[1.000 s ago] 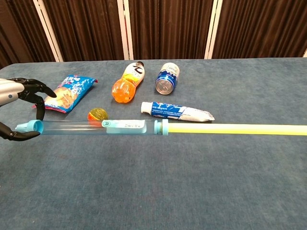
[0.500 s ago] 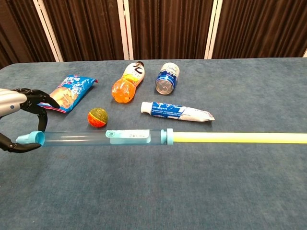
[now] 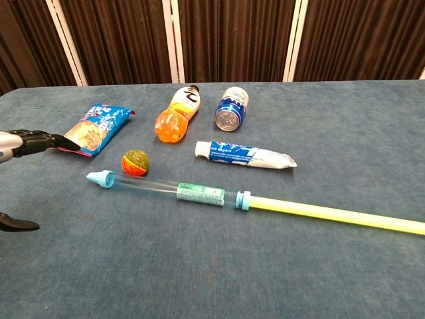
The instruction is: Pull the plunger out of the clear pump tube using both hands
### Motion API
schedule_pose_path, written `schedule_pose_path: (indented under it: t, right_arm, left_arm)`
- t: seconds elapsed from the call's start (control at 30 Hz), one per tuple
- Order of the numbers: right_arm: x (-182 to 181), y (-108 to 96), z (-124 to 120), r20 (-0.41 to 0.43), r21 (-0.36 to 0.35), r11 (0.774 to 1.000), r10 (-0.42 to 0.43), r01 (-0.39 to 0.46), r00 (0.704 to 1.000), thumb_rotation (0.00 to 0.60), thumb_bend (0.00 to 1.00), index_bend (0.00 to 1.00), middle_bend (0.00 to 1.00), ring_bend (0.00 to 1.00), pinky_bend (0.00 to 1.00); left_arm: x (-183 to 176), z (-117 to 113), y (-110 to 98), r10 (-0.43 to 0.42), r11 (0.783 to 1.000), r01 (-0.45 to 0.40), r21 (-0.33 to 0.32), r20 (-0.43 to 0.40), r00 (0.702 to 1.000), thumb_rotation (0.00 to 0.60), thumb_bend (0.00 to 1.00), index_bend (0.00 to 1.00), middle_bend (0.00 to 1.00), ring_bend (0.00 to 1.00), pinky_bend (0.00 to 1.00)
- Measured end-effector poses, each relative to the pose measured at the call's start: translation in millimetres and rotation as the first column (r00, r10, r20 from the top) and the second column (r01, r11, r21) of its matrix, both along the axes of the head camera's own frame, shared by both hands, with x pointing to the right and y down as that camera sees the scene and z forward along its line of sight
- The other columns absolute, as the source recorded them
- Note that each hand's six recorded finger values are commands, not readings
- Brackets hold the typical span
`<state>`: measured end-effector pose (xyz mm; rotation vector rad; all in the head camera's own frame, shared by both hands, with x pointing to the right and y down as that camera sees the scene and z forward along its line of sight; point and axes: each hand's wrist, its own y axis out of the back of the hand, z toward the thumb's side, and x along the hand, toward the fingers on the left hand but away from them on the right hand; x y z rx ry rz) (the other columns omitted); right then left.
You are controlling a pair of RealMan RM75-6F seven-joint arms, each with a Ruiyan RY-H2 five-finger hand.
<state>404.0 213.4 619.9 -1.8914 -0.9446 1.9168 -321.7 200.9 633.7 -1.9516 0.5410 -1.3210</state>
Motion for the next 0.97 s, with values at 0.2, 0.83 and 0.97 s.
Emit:
schedule_pose_path:
  t: [0.2, 0.83, 0.97]
  right_arm:
    - [-1, -7, -17, 0.009, 0.065, 0.998, 0.002, -0.002, 1.0, 0.6, 0.16, 0.0, 0.0, 0.0, 0.0]
    - [85, 33, -116, -0.189, 0.478, 0.878, 0.071, 0.029, 0.979, 0.6, 0.15, 0.0, 0.0, 0.0, 0.0]
    - [84, 40, -126, -0.189, 0.499, 0.865, 0.056, 0.046, 0.98, 0.6, 0.15, 0.0, 0.0, 0.0, 0.0]
  left_arm:
    - [-24, -19, -4, -0.088, 0.995, 0.088, 0.052, -0.008, 0.996, 0.6, 0.1, 0.07, 0.0, 0.0, 0.05]
    - [-155, -92, 32, -0.37, 0.883, 0.337, 0.326, 0.041, 0.928, 0.6, 0.09, 0.0, 0.0, 0.0, 0.03]
    - [-160, -100, 34, -0.367, 0.872, 0.333, 0.358, 0.029, 0.93, 0.6, 0.09, 0.0, 0.0, 0.0, 0.02]
